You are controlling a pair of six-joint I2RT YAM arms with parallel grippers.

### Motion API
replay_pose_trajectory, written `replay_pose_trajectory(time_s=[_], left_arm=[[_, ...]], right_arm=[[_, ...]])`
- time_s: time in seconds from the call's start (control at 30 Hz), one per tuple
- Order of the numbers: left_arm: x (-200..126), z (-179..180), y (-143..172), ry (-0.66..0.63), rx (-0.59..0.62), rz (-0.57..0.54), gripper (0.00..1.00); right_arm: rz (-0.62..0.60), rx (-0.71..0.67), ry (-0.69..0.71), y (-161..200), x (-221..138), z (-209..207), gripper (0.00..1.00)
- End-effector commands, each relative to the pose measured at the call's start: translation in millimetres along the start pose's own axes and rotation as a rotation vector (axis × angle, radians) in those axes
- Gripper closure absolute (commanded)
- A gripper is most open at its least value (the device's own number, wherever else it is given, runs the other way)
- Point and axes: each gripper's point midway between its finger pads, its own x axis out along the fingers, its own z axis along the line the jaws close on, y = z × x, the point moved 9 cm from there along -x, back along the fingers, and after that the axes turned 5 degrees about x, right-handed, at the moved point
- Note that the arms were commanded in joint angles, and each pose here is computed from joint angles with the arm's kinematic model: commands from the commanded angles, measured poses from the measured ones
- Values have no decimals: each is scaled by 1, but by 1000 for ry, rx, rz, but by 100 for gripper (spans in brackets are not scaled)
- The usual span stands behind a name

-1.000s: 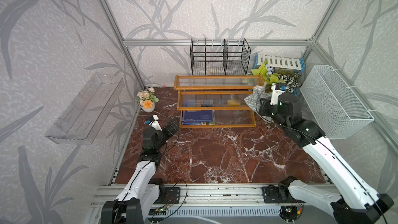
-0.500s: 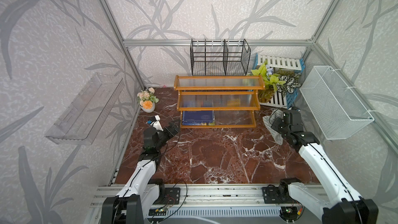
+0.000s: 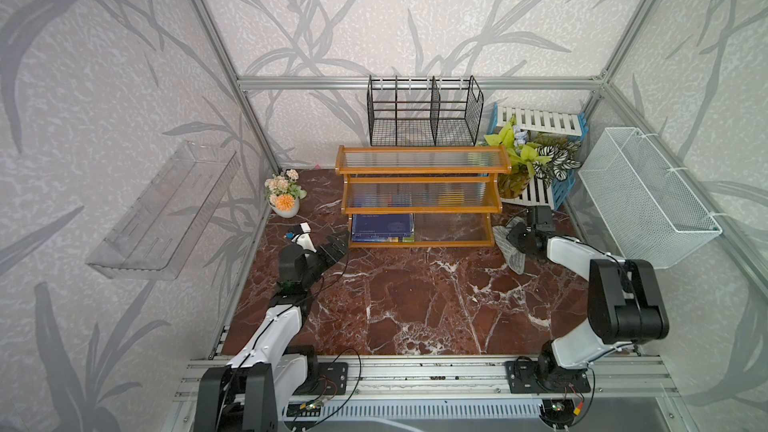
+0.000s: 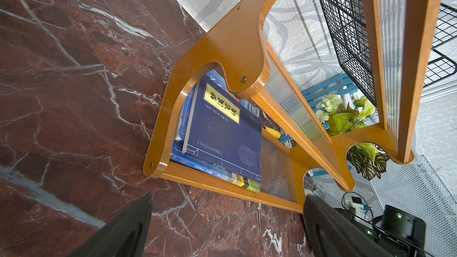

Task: Wipe the bookshelf clean with a cloth
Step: Wipe the dust from the shelf.

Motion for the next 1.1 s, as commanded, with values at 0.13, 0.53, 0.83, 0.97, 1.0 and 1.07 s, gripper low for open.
replay_pose_trajectory(time_s=[0.13,0.53,0.83,0.97,1.0,1.07], left_arm=[[4,-10,-12,39,45,-35,0],[4,-11,-13,34,41,-38,0],[2,-12,-11,39,39,-41,0],[0,-13,-12,43,38,-47,0],[-1,-14,-12,45,39,-48,0],[-2,-15,-12,47,39,-51,0]], right_arm=[[62,119,-110,-8,48,20,100],[139,202,-282,-19,81,54,100],[185,208,-368,3,52,37,100],[208,207,-325,17,44,19,100],[224,209,-318,21,44,15,100],[247,214,-308,28,44,6,100]])
